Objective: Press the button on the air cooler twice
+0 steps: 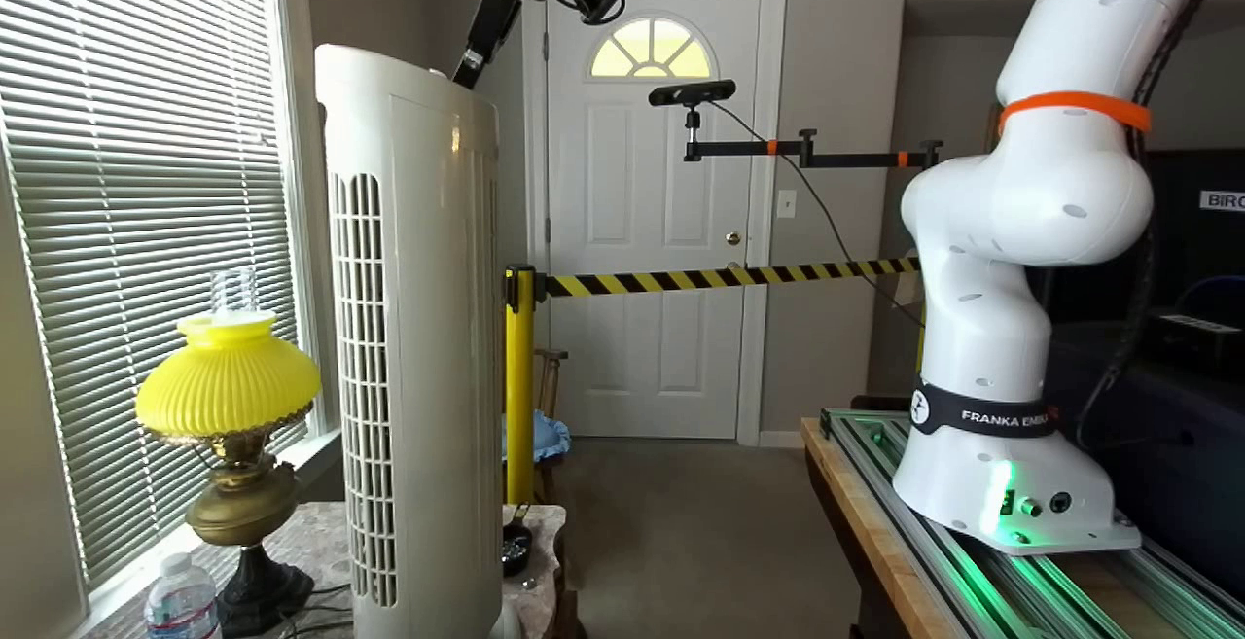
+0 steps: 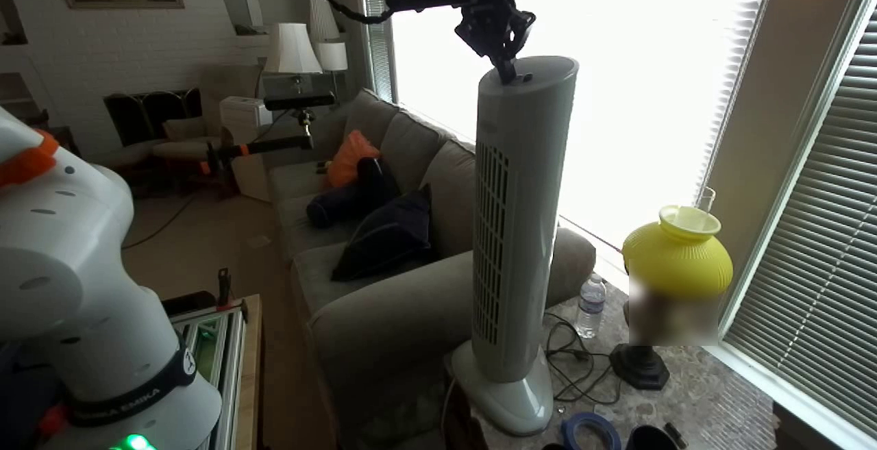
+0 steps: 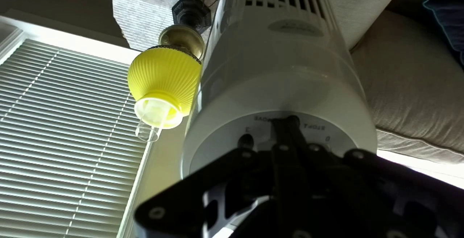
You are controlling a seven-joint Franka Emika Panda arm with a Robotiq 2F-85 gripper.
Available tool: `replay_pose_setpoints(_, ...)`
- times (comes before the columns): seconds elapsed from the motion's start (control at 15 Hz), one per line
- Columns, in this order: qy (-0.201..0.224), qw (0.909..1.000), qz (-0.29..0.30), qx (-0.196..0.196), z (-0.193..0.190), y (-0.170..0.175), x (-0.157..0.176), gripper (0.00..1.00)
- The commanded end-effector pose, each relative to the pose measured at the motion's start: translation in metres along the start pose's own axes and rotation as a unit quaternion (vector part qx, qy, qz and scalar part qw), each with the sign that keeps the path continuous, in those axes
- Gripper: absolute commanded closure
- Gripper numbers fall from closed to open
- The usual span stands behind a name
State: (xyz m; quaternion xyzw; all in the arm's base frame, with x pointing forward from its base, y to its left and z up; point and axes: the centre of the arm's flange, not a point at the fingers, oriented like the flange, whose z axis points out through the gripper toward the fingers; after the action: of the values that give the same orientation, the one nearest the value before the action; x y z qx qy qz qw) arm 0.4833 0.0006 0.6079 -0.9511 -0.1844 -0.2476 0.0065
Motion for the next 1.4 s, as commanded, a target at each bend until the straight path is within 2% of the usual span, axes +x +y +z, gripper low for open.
replay_pose_setpoints(0.0,-0.004,0.9998,-0.009,-0.017,-0.019,-0.005,-0.011,1.0)
replay_pose_setpoints(0.27,0.021,0.9988,-0.022,-0.039,-0.063,-0.006,-0.009,1.0)
replay_pose_setpoints(0.4,0.018,0.998,-0.027,-0.054,-0.083,-0.008,-0.009,1.0)
replay_pose_setpoints(0.47,0.015,0.9972,-0.025,-0.069,-0.093,-0.009,-0.01,0.74)
replay_pose_setpoints(0.53,0.005,0.9967,-0.023,-0.077,-0.102,-0.009,-0.012,0.73)
replay_pose_setpoints(0.6,-0.003,0.9975,-0.018,-0.068,-0.112,-0.01,-0.014,0.68)
replay_pose_setpoints(0.73,-0.033,0.9984,-0.007,-0.046,-0.13,-0.012,-0.021,0.53)
replay_pose_setpoints(0.87,-0.06,0.9974,0.003,-0.041,-0.145,-0.014,-0.028,0.38)
replay_pose_setpoints(1.2,-0.101,0.9946,0.012,-0.021,-0.158,-0.007,-0.05,0.01)
replay_pose_setpoints(1.33,-0.108,0.9938,0.015,-0.023,-0.156,-0.003,-0.056,0.0)
